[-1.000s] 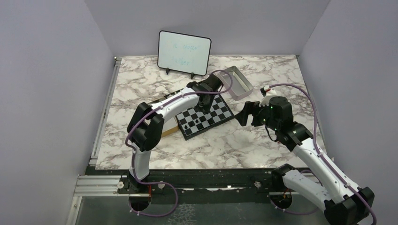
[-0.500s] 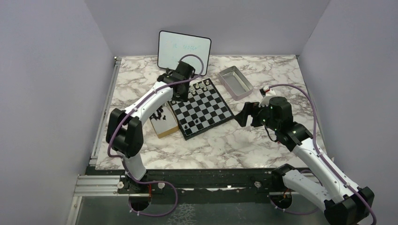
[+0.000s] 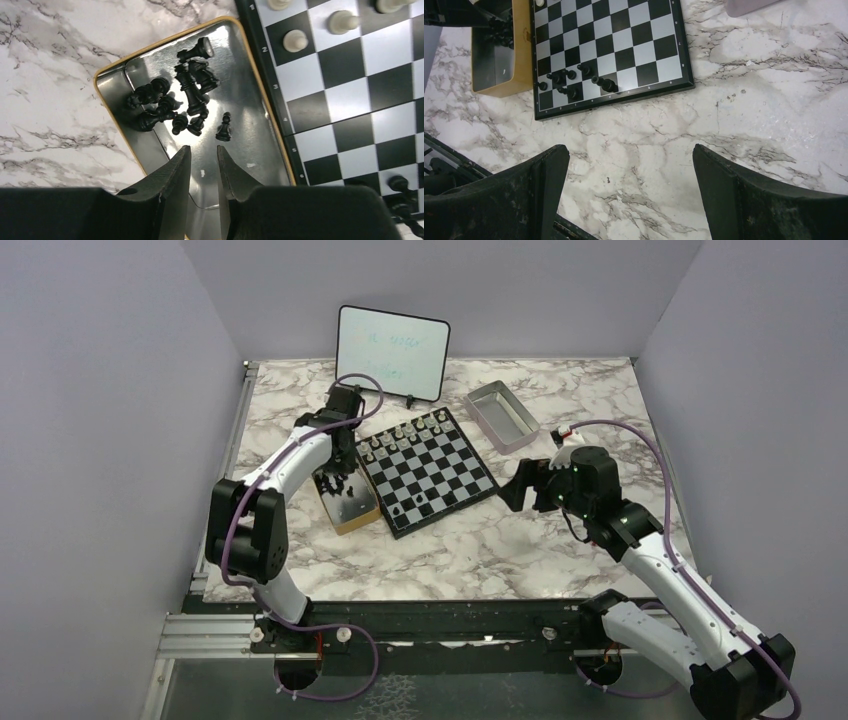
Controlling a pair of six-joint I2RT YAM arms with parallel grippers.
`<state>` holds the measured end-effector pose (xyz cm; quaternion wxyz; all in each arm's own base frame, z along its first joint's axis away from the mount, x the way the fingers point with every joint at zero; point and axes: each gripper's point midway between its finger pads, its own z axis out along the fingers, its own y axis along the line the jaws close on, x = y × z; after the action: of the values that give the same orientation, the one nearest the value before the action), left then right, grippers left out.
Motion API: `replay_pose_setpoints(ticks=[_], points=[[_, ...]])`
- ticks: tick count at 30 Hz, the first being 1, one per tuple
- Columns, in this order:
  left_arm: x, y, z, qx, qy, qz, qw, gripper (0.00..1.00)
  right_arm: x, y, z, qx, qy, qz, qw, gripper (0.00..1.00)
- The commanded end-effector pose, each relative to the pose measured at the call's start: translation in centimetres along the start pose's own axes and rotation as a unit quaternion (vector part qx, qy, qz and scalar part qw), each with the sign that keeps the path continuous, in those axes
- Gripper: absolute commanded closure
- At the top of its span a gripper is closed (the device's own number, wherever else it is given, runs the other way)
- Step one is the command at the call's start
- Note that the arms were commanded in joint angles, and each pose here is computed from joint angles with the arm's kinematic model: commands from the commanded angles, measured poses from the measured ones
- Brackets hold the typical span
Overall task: Set up the chess pieces on the board
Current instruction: Pick up the chess piece from the storage box.
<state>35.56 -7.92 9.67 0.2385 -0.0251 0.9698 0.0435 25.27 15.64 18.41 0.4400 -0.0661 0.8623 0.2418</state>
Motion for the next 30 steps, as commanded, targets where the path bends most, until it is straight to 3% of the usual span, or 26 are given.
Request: replay_pose_setpoints(ticks=[1, 30], points=[[-0.4, 1.3, 0.6, 0.000, -0.012, -0.012, 1.000, 0.74, -0.6, 0.4, 0.2, -0.014, -0.012, 0.005, 1.000, 0.00], [1.2, 5.0, 5.0, -0.066, 0.032, -0.022, 0.997, 0.77, -0.5, 0.5, 0.6, -0.018, -0.009, -0.001, 1.000, 0.00]])
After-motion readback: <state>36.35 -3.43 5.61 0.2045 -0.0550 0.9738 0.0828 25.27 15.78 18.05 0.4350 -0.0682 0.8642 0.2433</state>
